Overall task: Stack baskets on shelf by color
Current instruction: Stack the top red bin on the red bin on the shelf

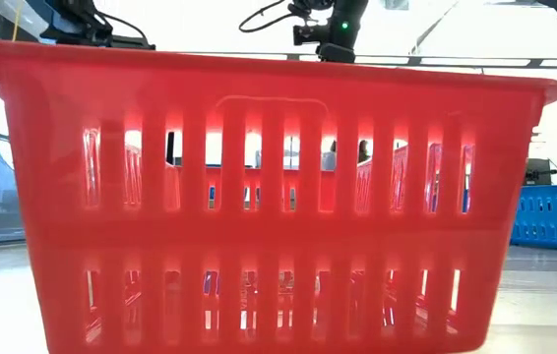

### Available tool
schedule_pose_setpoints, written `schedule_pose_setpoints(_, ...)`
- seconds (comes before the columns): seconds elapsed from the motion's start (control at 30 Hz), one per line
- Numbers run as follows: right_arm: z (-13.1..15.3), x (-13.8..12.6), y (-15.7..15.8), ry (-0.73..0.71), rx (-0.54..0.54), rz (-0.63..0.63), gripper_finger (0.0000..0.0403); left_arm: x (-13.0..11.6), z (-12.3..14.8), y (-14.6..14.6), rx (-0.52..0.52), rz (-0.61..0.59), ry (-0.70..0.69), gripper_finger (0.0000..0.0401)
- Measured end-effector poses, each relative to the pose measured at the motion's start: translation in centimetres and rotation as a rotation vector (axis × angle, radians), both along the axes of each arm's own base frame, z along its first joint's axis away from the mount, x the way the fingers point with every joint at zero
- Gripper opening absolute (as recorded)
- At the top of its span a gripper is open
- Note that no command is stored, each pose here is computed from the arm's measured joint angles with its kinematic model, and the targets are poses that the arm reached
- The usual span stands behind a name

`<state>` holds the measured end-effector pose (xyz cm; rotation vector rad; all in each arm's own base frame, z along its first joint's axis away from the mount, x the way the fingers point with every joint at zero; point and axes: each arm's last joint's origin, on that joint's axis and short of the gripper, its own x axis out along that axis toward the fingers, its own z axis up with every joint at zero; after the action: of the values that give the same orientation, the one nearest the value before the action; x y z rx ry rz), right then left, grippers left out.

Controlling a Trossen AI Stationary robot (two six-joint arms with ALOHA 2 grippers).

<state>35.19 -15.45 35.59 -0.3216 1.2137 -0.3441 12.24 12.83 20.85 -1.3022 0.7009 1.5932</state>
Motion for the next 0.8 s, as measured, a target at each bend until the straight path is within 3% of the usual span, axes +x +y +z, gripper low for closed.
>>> schedule_pose_setpoints(0.63, -0.1, 0.0, 0.1, -0.009, 0.043, 0.023, 0.0091, 1.6, -3.9, 1.7, -0.1, 0.037, 0.168, 0.0098)
schedule_pose_setpoints(0.8, -0.1, -0.1, 0.2, -0.002, 0.046, 0.022, 0.0091, 1.7, -4.5, 1.9, -0.124, 0.015, 0.201, 0.0081)
